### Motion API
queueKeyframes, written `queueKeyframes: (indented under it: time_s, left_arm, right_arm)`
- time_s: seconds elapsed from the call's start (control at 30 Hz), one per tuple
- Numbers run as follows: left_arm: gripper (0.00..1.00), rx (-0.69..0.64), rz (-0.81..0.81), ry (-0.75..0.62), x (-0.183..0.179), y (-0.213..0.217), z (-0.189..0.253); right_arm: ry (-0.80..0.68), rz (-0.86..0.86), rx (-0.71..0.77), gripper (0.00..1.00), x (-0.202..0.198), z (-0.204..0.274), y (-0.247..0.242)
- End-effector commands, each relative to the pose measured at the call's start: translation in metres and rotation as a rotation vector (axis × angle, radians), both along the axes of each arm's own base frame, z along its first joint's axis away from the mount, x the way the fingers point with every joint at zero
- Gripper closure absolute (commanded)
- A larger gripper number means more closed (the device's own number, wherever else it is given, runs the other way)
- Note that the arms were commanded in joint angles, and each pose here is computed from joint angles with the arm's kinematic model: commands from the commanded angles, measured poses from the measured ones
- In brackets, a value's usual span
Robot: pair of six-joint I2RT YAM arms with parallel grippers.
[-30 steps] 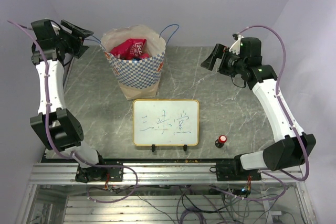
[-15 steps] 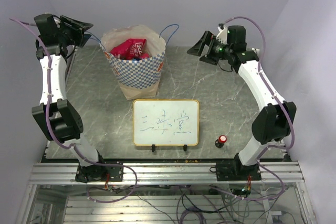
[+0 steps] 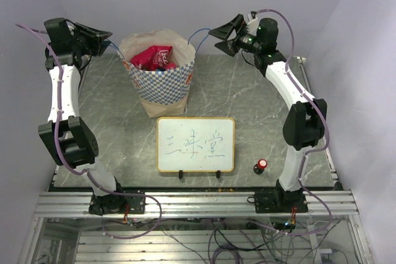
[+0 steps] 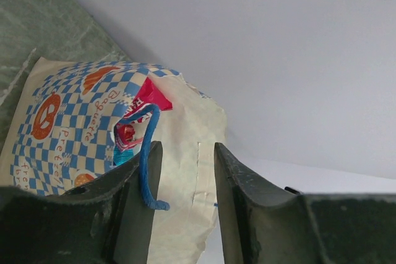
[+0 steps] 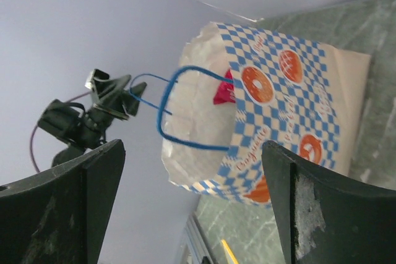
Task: Take the snacks out of the paper bag
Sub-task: Adjust the paper bag at the center of the board.
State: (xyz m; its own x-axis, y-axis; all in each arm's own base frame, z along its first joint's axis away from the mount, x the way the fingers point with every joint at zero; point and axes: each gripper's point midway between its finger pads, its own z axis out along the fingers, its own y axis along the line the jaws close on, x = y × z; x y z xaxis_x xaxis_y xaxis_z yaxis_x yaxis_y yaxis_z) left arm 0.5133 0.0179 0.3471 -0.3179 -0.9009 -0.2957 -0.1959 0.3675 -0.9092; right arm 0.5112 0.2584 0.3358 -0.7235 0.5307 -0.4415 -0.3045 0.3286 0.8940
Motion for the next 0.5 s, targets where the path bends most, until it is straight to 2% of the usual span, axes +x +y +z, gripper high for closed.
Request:
queueKeyframes:
  time_s: [0.0, 0.17, 0.23, 0.4, 0.47]
  left_arm:
    - [0.52, -0.017, 0.008, 0.029, -0.003, -0.002, -0.008]
    - [0.55, 0.008, 0.005, 0.052, 0.000, 0.002, -0.011]
    - [0.61, 0.017, 0.005, 0.058, 0.001, 0.004, -0.010]
    - [0.72, 0.023, 0.014, 0.044, 0.000, 0.008, -0.002]
    - [0.78, 0.021, 0.025, 0.025, 0.002, 0.012, 0.005]
  right_arm:
    - [-0.072, 0.067, 0.082, 0.11, -0.001, 0.037, 0.027]
    - [-0.056, 0.078, 0.110, 0.20, 0.017, 0.029, 0.044]
    - [-0.067, 0.077, 0.109, 0.27, 0.022, 0.033, 0.045]
    - [-0.042, 0.082, 0.138, 0.62, 0.026, 0.029, 0.048]
    - [-0.035, 0.088, 0.143, 0.72, 0.026, 0.028, 0.049]
